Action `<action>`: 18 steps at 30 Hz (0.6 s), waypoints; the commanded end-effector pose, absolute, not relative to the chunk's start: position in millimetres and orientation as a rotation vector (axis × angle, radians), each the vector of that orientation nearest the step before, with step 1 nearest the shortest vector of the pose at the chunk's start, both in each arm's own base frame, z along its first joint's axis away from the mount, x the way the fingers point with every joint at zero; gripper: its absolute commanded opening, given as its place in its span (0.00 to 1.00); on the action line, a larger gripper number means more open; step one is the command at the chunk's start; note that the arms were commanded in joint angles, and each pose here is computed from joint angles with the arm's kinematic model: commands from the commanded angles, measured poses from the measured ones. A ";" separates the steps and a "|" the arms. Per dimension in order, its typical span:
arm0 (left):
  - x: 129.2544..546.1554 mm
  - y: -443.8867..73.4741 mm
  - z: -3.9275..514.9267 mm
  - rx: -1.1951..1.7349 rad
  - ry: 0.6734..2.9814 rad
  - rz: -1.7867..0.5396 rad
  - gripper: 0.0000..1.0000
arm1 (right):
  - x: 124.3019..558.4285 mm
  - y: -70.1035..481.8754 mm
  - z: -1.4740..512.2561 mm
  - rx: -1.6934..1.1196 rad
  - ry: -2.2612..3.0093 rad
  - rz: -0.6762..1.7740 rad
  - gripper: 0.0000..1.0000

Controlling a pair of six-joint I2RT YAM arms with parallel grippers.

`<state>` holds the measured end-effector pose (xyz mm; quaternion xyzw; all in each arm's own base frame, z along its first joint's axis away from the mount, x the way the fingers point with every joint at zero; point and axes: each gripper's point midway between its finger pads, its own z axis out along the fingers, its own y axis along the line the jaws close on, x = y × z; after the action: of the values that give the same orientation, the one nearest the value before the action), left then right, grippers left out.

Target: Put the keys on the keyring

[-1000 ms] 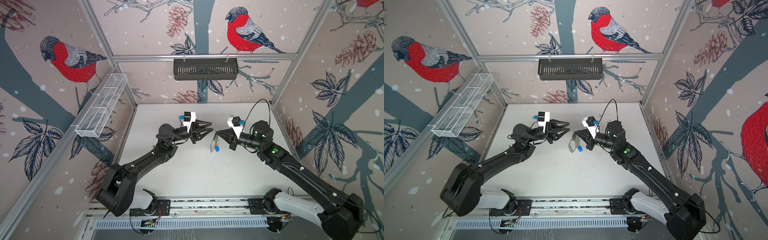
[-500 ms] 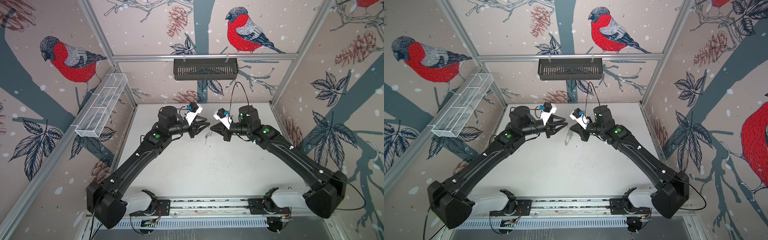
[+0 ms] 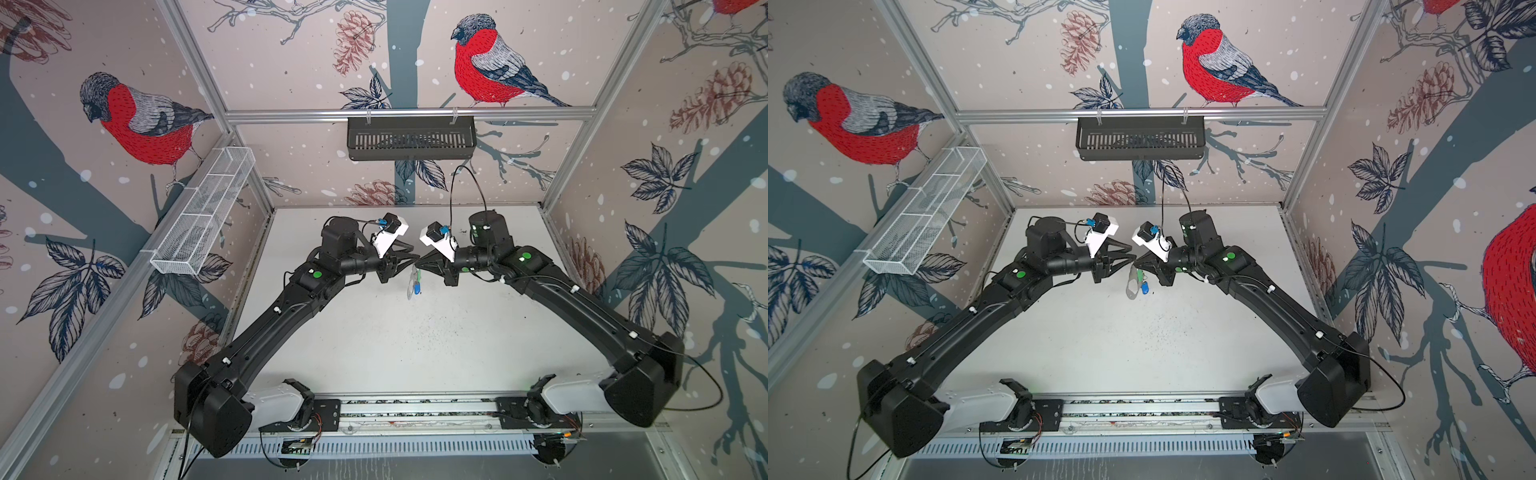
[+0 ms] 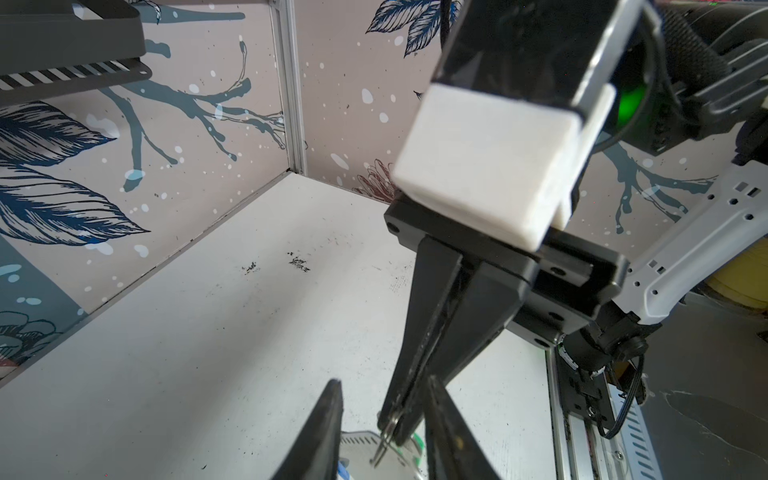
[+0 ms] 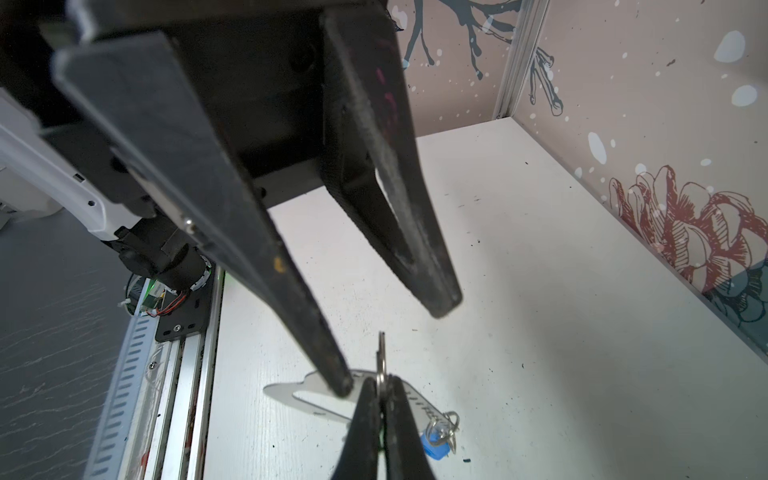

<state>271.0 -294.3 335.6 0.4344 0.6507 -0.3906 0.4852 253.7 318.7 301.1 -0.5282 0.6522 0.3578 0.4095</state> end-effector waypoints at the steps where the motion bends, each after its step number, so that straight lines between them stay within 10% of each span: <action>1: 266.6 -298.5 334.1 1.092 1.573 -0.964 0.33 | 249.4 322.1 308.2 -1.351 1.586 0.923 0.00; 18: 266.0 -299.5 325.5 1.095 1.601 -0.932 0.28 | 246.4 315.9 313.7 -1.334 1.563 0.900 0.00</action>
<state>267.0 -300.5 324.9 0.4456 0.6561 -0.3845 0.4724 246.2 315.1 302.5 -0.5308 0.6465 0.3615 0.4119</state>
